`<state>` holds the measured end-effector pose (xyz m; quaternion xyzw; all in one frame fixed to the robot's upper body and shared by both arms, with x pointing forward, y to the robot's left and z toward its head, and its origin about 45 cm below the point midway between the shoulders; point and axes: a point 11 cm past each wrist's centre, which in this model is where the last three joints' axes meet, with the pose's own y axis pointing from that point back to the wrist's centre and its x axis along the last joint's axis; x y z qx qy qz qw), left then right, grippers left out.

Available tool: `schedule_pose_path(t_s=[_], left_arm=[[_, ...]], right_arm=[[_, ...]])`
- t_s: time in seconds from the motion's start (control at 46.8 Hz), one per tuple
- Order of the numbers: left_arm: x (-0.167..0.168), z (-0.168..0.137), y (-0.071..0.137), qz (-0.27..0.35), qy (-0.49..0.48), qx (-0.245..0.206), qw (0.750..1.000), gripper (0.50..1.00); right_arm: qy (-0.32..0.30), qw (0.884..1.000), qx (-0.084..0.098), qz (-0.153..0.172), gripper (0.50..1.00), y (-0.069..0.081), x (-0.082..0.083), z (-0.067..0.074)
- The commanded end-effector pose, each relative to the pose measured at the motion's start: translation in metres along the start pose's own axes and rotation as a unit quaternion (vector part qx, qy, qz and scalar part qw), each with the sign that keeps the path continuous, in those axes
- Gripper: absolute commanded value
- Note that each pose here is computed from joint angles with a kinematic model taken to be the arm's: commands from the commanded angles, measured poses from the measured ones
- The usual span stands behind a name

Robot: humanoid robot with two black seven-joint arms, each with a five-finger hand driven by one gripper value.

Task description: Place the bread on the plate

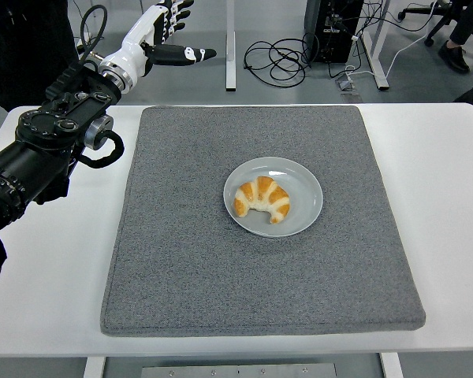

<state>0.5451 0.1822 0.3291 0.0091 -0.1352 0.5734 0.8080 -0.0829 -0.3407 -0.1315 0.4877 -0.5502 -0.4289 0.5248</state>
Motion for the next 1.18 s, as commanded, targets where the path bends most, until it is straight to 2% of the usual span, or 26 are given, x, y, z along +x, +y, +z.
schedule_pose_path(t_s=[0.0,0.15,0.363,0.534,0.577,0.684,0.812,0.962,1.154], left_arm=[[0.007,-0.005,0.003,0.027,0.051,0.001,0.998,0.977],[0.019,-0.026,0.010,0.084,0.169,0.045,0.981,0.977],[0.029,-0.046,0.021,0.131,0.279,0.050,0.950,0.977],[0.028,-0.063,0.028,0.142,0.419,0.082,0.893,0.977],[0.029,-0.063,0.028,0.145,0.431,0.079,0.887,0.977],[0.030,-0.058,0.025,0.143,0.436,0.072,0.885,0.977],[0.021,-0.054,0.023,0.111,0.421,0.071,0.898,0.978],[0.015,-0.046,0.017,0.088,0.380,0.081,0.917,0.978],[0.016,-0.035,0.011,0.079,0.351,0.080,0.930,0.977]], right_arm=[[-0.002,1.000,0.000,-0.004,1.000,0.000,-0.003,0.000],[0.001,1.000,0.000,0.002,1.000,0.000,0.002,0.000],[0.003,1.000,0.000,0.001,1.000,0.000,0.001,0.000],[0.001,1.000,0.000,0.001,1.000,0.000,0.000,0.000],[0.001,1.000,0.000,0.001,1.000,0.000,0.000,0.000],[0.000,1.000,0.000,-0.003,1.000,0.000,-0.001,0.000],[0.001,1.000,0.000,-0.002,1.000,0.000,0.000,0.000],[0.003,1.000,0.010,-0.001,1.000,-0.002,0.001,-0.012],[0.003,1.000,0.013,0.001,1.000,-0.003,0.001,-0.015]])
